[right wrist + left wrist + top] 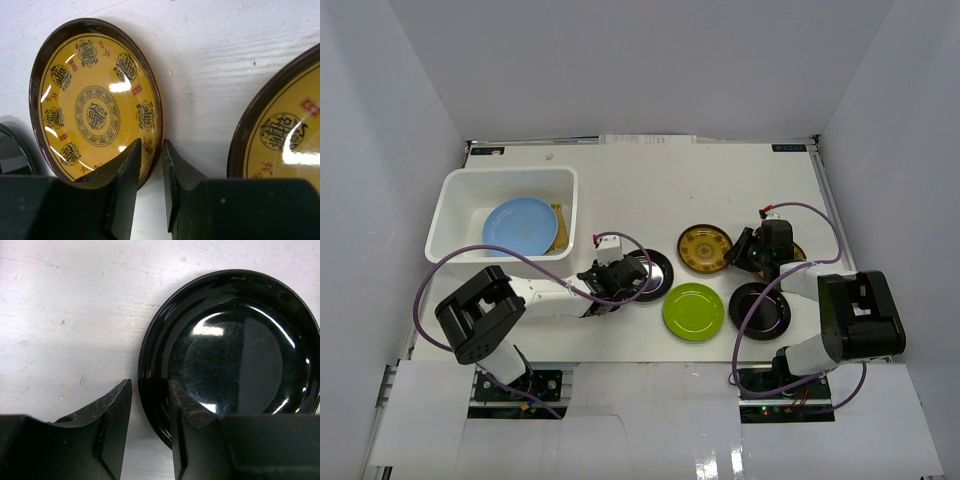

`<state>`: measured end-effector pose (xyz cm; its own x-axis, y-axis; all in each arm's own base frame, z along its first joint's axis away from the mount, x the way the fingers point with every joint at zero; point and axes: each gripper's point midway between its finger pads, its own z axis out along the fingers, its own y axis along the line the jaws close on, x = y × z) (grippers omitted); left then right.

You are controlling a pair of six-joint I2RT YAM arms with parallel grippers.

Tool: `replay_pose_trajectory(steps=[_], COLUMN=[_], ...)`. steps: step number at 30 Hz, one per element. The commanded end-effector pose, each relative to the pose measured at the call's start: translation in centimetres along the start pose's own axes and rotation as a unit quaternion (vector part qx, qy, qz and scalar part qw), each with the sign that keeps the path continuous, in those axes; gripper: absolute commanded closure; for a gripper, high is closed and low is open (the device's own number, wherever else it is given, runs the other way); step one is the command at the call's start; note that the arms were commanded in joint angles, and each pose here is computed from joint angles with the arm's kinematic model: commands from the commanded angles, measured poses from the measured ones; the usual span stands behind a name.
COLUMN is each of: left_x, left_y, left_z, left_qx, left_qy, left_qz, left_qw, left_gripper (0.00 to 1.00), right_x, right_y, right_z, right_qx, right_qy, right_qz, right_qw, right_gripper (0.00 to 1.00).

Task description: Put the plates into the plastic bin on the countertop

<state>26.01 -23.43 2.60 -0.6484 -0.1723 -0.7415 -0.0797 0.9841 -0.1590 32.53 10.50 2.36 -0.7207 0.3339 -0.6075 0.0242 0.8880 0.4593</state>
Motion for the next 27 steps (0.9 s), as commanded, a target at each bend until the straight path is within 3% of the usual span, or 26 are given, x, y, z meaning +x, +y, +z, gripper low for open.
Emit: replay_pose_trajectory(steps=[1, 8, 9, 15, 27], left_x=[-0.7, -1.4, -1.8, -4.5, -14.3], left_y=[-0.3, -0.2, 0.0, 0.0, -3.2], left_z=[0.3, 0.6, 0.6, -0.7, -7.1], left_qx=[0.002, -0.01, -0.014, -0.012, 0.075], left_qy=[-0.021, -0.043, -0.052, -0.087, -0.198], left_qz=[-0.015, -0.014, -0.014, -0.017, -0.059], left_qw=[1.0, 0.999, 0.998, 0.996, 0.976], left_gripper=[0.55, 0.73, 0.79, 1.0, 1.0], right_x=[0.1, -0.1, -0.6, -2.8, -6.6], right_y=[0.2, 0.7, 0.9, 2.7, 5.7], right_z=[0.4, 0.4, 0.1, -1.4, -4.3], right_qx=[-0.012, -0.023, -0.027, -0.059, -0.117], right_qy=[-0.005, -0.014, -0.026, -0.071, -0.13], right_qz=[0.017, 0.029, 0.029, 0.035, 0.044], right_qw=[1.0, 0.999, 0.999, 0.995, 0.984], right_gripper=[0.72, 0.87, 0.9, 0.92, 0.92])
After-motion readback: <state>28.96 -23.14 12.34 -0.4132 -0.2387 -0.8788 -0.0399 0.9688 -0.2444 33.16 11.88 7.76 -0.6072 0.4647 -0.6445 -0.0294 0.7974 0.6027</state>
